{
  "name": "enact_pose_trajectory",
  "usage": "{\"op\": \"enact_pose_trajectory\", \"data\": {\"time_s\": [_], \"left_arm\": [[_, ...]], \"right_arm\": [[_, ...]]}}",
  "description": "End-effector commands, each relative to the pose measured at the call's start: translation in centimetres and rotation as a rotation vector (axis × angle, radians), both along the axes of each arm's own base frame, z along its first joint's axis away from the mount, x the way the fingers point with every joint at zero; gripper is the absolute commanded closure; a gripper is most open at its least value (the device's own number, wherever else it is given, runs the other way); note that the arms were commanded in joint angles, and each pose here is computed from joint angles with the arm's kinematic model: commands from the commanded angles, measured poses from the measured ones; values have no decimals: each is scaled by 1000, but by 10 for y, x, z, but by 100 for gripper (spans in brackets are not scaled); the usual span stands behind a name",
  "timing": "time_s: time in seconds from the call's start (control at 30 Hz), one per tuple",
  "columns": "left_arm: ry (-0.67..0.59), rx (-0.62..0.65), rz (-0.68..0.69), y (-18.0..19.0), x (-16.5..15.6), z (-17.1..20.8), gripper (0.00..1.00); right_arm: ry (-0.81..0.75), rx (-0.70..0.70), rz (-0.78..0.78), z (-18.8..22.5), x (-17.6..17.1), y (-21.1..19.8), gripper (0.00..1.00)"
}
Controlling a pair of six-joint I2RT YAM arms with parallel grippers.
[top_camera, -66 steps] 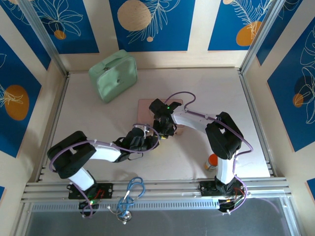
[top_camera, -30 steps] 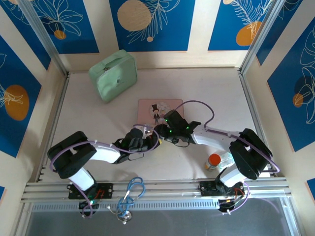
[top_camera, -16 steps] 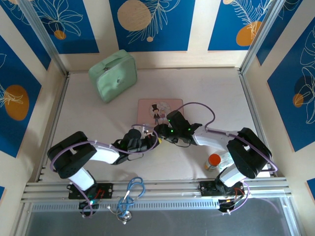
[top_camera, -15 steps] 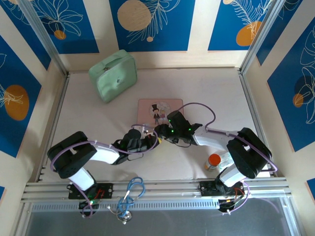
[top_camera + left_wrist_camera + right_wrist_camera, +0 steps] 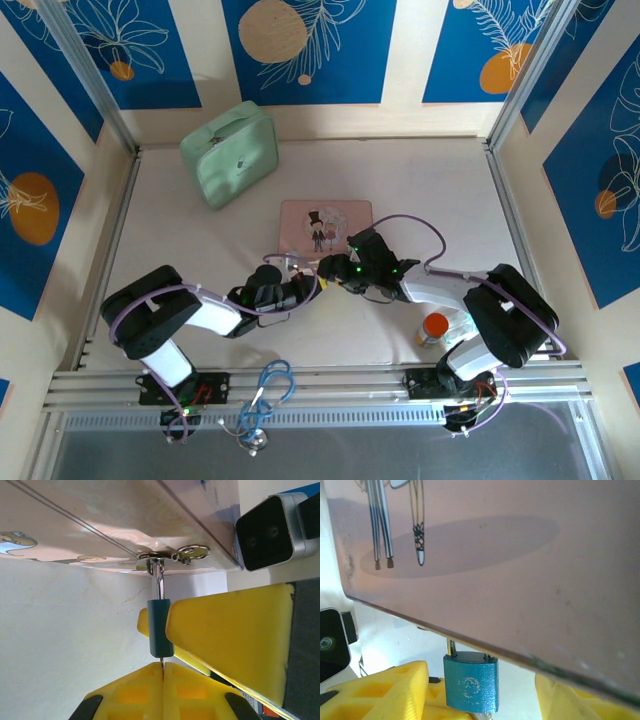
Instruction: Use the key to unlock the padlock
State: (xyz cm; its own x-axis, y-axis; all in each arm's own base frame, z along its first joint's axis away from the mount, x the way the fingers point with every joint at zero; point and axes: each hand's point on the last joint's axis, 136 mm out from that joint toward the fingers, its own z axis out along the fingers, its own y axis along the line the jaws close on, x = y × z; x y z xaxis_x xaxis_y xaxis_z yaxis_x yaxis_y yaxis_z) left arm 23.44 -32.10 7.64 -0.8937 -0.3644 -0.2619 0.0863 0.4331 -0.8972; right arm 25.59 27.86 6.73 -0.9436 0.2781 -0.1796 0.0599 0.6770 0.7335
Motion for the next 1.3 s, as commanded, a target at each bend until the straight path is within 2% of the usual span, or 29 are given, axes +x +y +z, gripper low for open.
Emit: {"op": "enact_pose_trajectory", "data": {"time_s": [0.0, 0.33, 0.53, 0.8, 1.0, 1.27], "left_arm": [[-41, -56, 30, 1, 10, 13, 100], [-30, -70, 42, 3, 10, 9, 100], [-22, -81, 53, 6, 10, 6, 100], [-22, -83, 54, 6, 11, 6, 100], [-21, -80, 51, 6, 10, 5, 100], [-23, -82, 50, 6, 10, 6, 100]], "right_arm": [[55, 50, 30, -3, -9, 6, 42], [93, 84, -17, -10, -9, 0, 46], [120, 72, -46, -17, -9, -6, 52], [162, -33, -47, -25, -10, -10, 59], [167, -132, -29, -23, -14, -11, 59], [183, -172, 4, -26, -14, -3, 56]]}}
